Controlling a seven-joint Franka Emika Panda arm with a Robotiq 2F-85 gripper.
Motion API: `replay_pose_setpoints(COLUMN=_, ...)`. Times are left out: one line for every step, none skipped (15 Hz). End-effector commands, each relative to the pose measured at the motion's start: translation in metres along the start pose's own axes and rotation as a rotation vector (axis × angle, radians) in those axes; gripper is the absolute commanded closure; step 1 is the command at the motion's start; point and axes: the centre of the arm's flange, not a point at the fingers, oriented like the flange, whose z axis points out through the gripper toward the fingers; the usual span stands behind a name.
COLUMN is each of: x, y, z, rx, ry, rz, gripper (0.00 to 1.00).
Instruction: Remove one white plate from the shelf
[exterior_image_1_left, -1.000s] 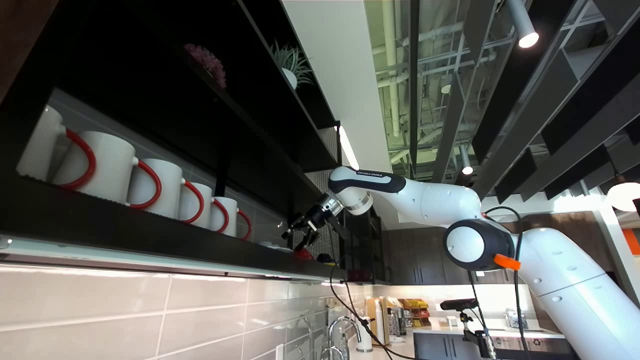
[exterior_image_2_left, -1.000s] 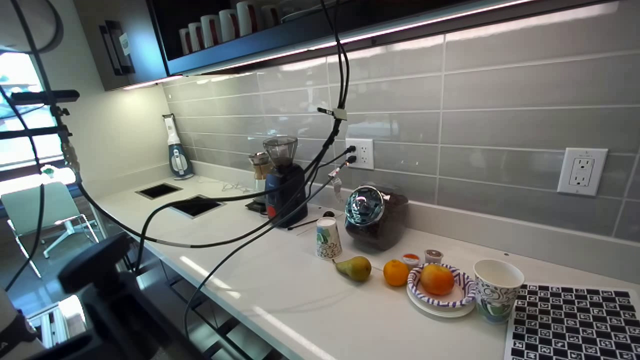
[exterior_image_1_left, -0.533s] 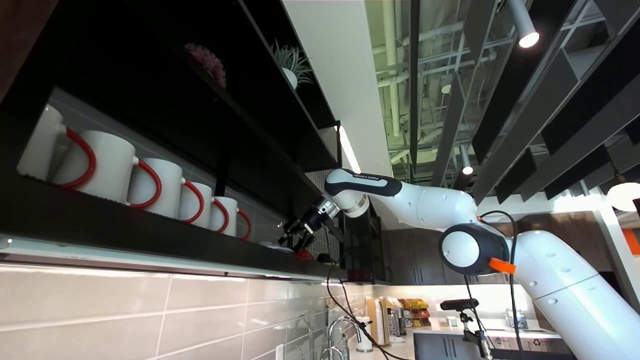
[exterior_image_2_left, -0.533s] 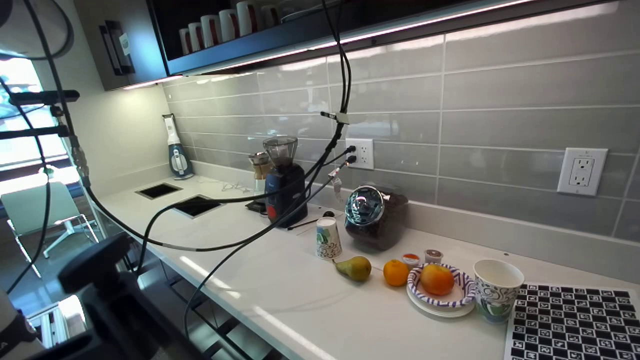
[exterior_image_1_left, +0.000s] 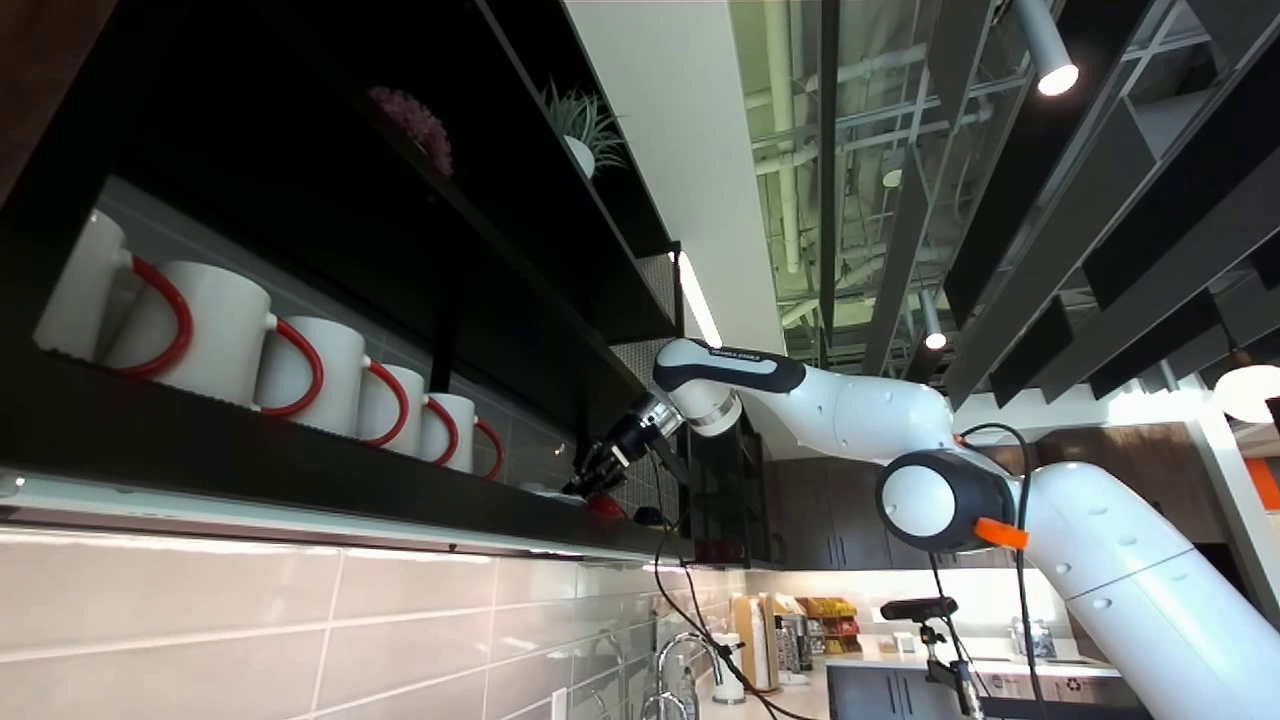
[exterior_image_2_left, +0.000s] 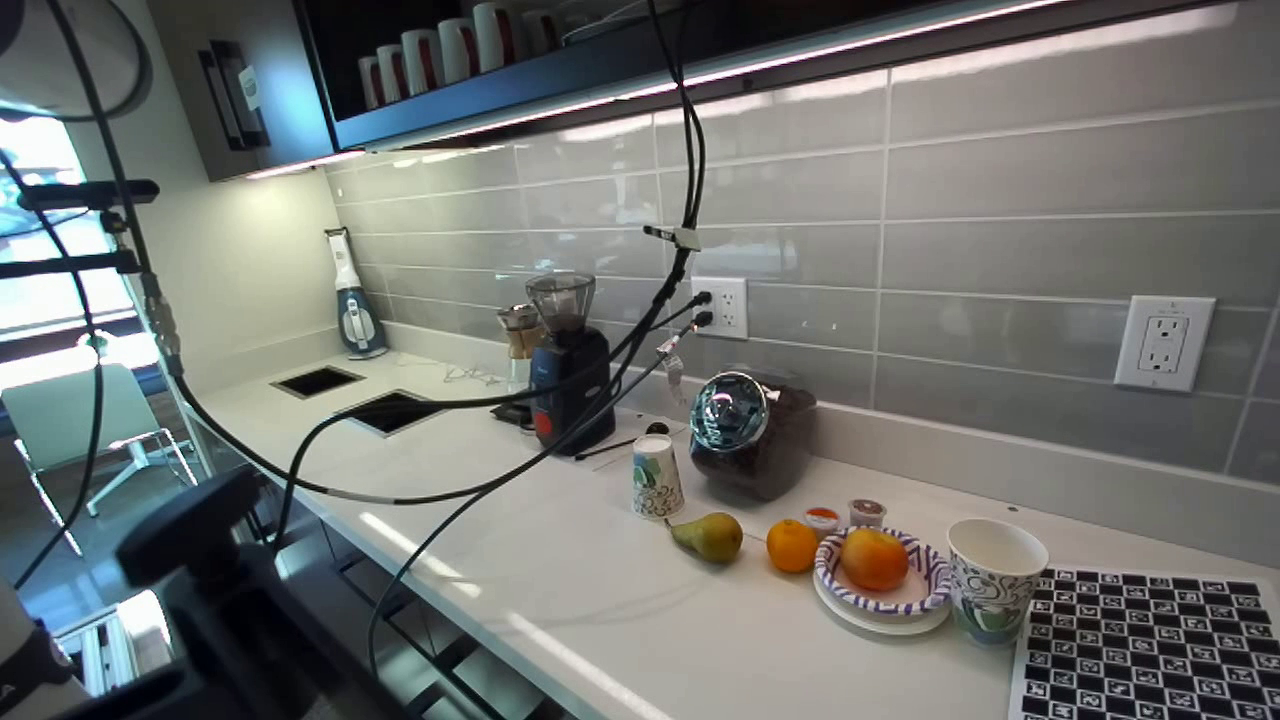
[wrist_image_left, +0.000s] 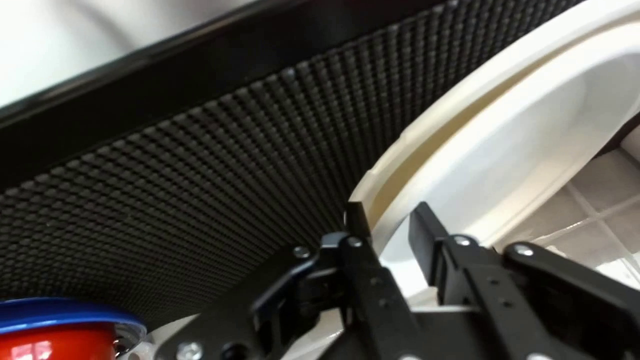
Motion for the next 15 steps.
replay_pose_setpoints(x=0.013, y=0.003, z=-0.017, rx=0.035, ry=0.036, rz=0.015, gripper=0.99)
replay_pose_setpoints(x=0.013, y=0.002, z=-0.020, rx=0.039, ry=0.044, rz=0.019, gripper=1.00)
replay_pose_setpoints(x=0.014, y=0.003, z=-0.022, rx=0.041, ry=0.049, rz=0.019, gripper=1.00)
replay_pose_setpoints(x=0.013, y=0.003, z=-0.025, rx=0.046, ry=0.052, rz=0.022, gripper=1.00)
replay_pose_setpoints(x=0.012, y=0.003, z=-0.028, rx=0.053, ry=0.055, rz=0.027, gripper=0.99)
replay_pose_setpoints(x=0.011, y=0.003, z=-0.030, rx=0.055, ry=0.057, rz=0.040, gripper=0.99)
replay_pose_setpoints(x=0.009, y=0.004, z=-0.034, rx=0.053, ry=0.062, rz=0.065, gripper=1.00)
replay_pose_setpoints(x=0.005, y=0.005, z=-0.039, rx=0.067, ry=0.070, rz=0.110, gripper=0.99)
replay_pose_setpoints(x=0.001, y=0.006, z=-0.043, rx=0.081, ry=0.080, rz=0.147, gripper=0.99)
replay_pose_setpoints(x=-0.003, y=0.006, z=-0.048, rx=0.101, ry=0.090, rz=0.184, gripper=0.99)
replay_pose_setpoints(x=-0.007, y=0.006, z=-0.053, rx=0.126, ry=0.100, rz=0.216, gripper=0.99)
replay_pose_setpoints(x=-0.010, y=0.006, z=-0.058, rx=0.144, ry=0.109, rz=0.256, gripper=0.99)
replay_pose_setpoints(x=-0.013, y=0.006, z=-0.063, rx=0.168, ry=0.119, rz=0.294, gripper=0.99)
replay_pose_setpoints(x=-0.016, y=0.006, z=-0.067, rx=0.186, ry=0.121, rz=0.329, gripper=0.99)
replay_pose_setpoints(x=-0.019, y=0.007, z=-0.072, rx=0.209, ry=0.117, rz=0.367, gripper=0.99)
